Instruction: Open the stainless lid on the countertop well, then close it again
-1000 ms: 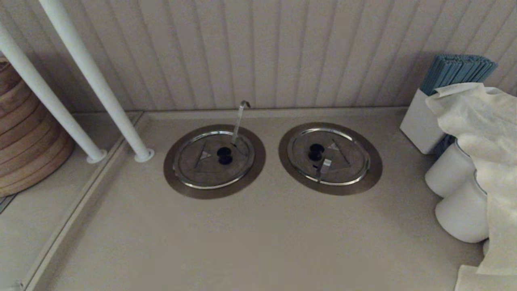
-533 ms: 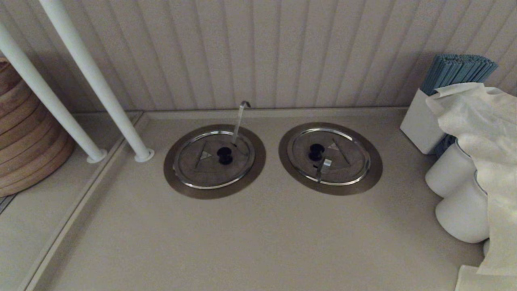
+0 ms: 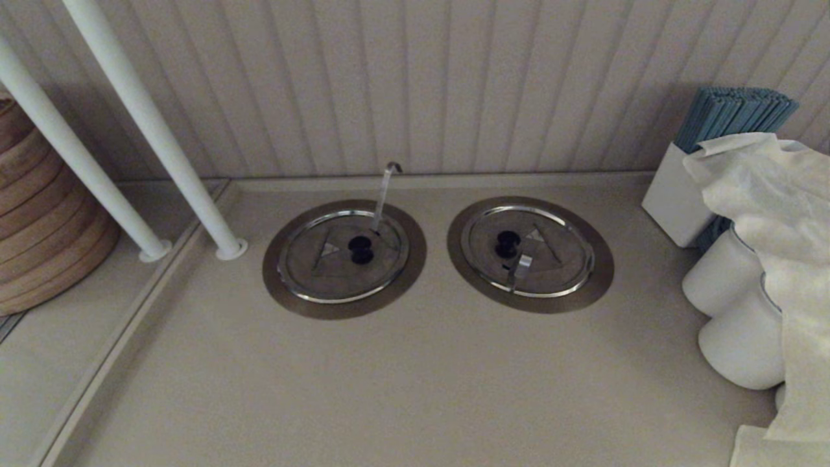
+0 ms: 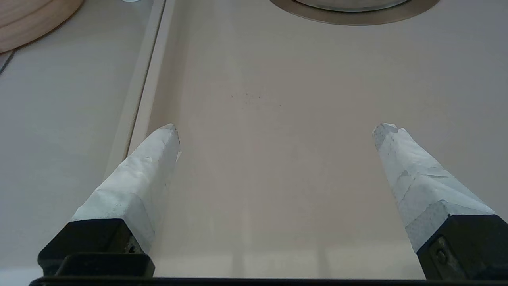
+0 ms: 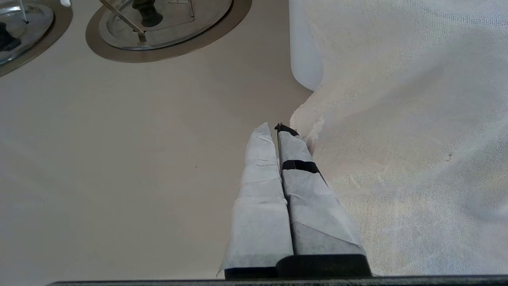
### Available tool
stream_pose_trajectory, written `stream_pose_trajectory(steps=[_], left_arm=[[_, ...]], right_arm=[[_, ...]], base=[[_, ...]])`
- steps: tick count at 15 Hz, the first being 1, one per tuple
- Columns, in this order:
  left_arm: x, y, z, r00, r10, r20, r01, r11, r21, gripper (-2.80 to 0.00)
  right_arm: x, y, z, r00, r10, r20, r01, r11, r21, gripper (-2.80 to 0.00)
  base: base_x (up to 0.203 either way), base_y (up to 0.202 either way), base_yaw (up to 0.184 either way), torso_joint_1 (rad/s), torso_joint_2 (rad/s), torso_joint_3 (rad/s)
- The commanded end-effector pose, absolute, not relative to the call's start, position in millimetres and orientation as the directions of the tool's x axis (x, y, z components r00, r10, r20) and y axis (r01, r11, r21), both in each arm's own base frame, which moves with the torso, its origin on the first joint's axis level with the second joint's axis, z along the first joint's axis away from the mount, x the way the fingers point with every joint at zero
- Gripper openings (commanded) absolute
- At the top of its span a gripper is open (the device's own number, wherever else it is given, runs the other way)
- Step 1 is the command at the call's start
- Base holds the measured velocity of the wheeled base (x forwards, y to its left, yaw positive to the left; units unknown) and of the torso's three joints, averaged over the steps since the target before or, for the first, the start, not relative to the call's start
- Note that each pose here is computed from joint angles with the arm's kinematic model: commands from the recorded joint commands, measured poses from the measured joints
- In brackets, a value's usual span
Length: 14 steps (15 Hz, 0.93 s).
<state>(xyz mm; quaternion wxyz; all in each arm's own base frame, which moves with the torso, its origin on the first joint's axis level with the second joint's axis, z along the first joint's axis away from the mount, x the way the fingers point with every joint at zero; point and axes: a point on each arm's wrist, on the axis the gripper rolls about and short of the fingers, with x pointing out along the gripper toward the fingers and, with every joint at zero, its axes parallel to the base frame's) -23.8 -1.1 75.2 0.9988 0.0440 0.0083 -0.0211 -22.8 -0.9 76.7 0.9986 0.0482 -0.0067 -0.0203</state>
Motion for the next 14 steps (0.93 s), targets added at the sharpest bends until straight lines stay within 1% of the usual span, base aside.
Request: stream_pose_trajectory(steps=[1, 4, 5, 6, 9, 14], left_arm=[[-23.5, -1.1, 75.3, 0.999, -0.041, -0.021, 0.043, 0.995, 0.088, 0.0], [-23.3, -1.1, 74.6, 0.999, -0.043, -0.023, 0.045, 0.995, 0.086, 0.0], [-23.3, -1.1, 74.6, 0.999, -0.044, -0.023, 0.046, 0.994, 0.103, -2.8], [-23.3, -1.1, 74.7, 0.999, -0.044, -0.023, 0.047, 0.992, 0.116, -2.8], [-23.3, -0.9, 74.8, 0.999, -0.037, -0.021, 0.038, 0.999, 0.032, -2.8], [-23.3, -0.5, 74.8, 1.0, -0.017, -0.021, 0.018, 1.0, 0.023, -2.8]], right_arm=[[-22.7, -0.9, 76.8, 0.999, -0.041, 0.011, 0.04, 0.994, 0.097, -2.8], [-22.7, -0.9, 76.8, 0.999, -0.041, 0.011, 0.04, 0.994, 0.097, -2.8], [-22.7, -0.9, 76.8, 0.999, -0.041, 0.011, 0.04, 0.994, 0.097, -2.8], [-22.7, -0.9, 76.8, 0.999, -0.041, 0.011, 0.04, 0.994, 0.097, -2.8], [-22.7, -0.9, 76.8, 0.999, -0.041, 0.011, 0.04, 0.995, 0.095, -2.8], [-22.7, -0.9, 76.8, 0.999, -0.041, 0.011, 0.04, 0.995, 0.094, -2.8]], base=[[0.0, 0.0, 0.0, 0.0, 0.0, 0.0], [0.0, 0.0, 0.0, 0.0, 0.0, 0.0], [0.0, 0.0, 0.0, 0.0, 0.0, 0.0], [0.0, 0.0, 0.0, 0.0, 0.0, 0.0], [0.0, 0.0, 0.0, 0.0, 0.0, 0.0], [0.0, 0.0, 0.0, 0.0, 0.0, 0.0]])
